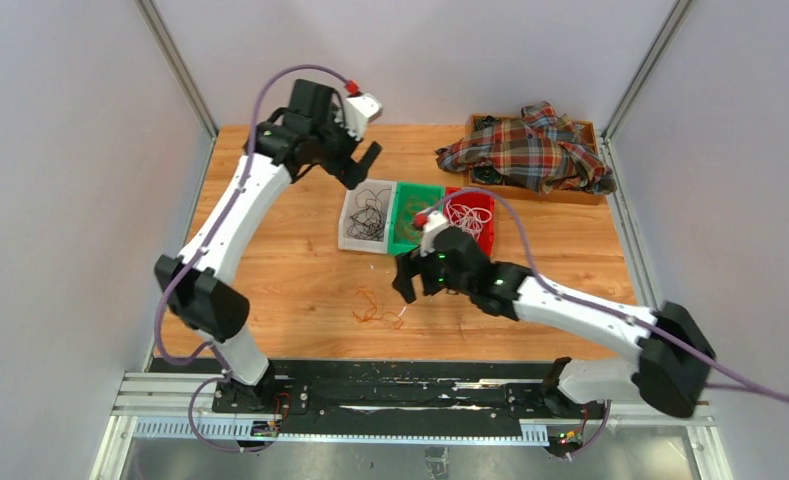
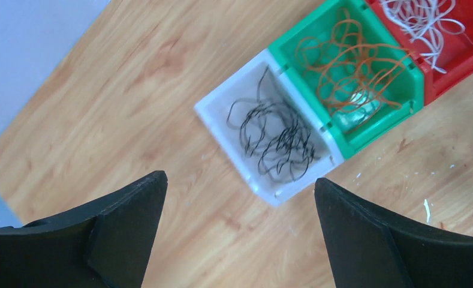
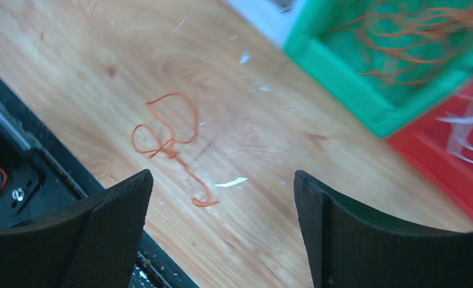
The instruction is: Untangle the cables
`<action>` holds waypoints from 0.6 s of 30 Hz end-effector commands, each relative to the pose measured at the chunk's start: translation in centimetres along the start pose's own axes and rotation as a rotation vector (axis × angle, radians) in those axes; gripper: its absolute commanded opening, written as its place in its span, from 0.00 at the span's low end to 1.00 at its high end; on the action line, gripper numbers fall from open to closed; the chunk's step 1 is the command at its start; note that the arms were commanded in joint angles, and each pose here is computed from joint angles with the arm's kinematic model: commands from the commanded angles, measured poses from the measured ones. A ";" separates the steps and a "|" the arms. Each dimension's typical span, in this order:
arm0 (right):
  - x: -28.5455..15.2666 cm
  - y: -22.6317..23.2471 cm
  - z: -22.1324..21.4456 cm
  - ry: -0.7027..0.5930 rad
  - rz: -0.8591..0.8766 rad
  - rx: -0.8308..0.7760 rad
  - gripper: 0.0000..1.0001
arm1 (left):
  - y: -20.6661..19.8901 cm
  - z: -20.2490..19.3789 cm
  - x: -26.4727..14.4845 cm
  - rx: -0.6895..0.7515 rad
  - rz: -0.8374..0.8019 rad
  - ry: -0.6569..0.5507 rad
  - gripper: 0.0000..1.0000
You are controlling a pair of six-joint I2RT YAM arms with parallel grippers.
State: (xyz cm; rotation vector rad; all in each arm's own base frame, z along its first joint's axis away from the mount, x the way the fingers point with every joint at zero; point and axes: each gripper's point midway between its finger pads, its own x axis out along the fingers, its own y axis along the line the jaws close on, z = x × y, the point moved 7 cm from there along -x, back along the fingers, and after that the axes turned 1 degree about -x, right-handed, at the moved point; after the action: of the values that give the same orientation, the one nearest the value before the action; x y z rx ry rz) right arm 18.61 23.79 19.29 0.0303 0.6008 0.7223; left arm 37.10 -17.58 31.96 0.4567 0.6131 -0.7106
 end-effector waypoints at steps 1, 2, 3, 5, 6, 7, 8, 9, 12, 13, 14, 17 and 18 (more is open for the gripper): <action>4.2 5.1 -1.0 0.107 0.119 -0.121 0.87 | 0.5 -3.8 -3.9 -0.204 0.039 0.079 0.98; 5.4 6.2 -1.3 0.136 0.137 -0.135 0.87 | 0.6 -4.8 -4.4 -0.212 0.039 0.105 0.98; 6.4 7.1 -2.2 0.169 0.156 -0.148 0.87 | 0.8 -5.6 -5.1 -0.215 0.054 0.121 0.98; 8.2 8.5 -3.9 0.219 0.180 -0.159 0.87 | 1.3 -7.1 -6.2 -0.228 0.085 0.142 0.98; 8.9 8.6 -4.7 0.237 0.173 -0.162 0.86 | 1.5 -7.7 -6.7 -0.242 0.093 0.145 0.98; 9.8 8.6 -5.6 0.259 0.153 -0.161 0.84 | 1.7 -8.1 -7.2 -0.255 0.097 0.142 0.98; 10.4 8.4 -5.9 0.265 0.131 -0.154 0.82 | 1.9 -8.6 -7.7 -0.263 0.101 0.144 0.98; 10.9 8.3 -6.3 0.271 0.112 -0.151 0.82 | 1.9 -8.8 -8.1 -0.263 0.102 0.145 0.98; 12.1 8.1 -7.2 0.293 0.081 -0.148 0.80 | 1.6 -9.5 -9.1 -0.240 0.102 0.150 0.98; 12.4 8.1 -7.4 0.297 0.077 -0.150 0.80 | 1.4 -9.8 -9.3 -0.228 0.101 0.157 0.98; 12.7 8.1 -7.7 0.304 0.073 -0.154 0.79 | 1.4 -10.0 -9.4 -0.220 0.104 0.163 0.98; 13.5 8.1 -8.1 0.324 0.059 -0.163 0.70 | 1.4 -10.7 -9.8 -0.206 0.117 0.184 0.98; 13.6 8.0 -8.2 0.330 0.047 -0.167 0.64 | 1.5 -10.9 -9.8 -0.210 0.120 0.186 0.98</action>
State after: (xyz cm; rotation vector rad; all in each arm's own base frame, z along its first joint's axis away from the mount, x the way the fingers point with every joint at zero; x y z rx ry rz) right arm 17.15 36.27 8.12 -0.2103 0.8501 0.8631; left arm 29.29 -6.60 30.43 0.3359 0.8254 -0.4893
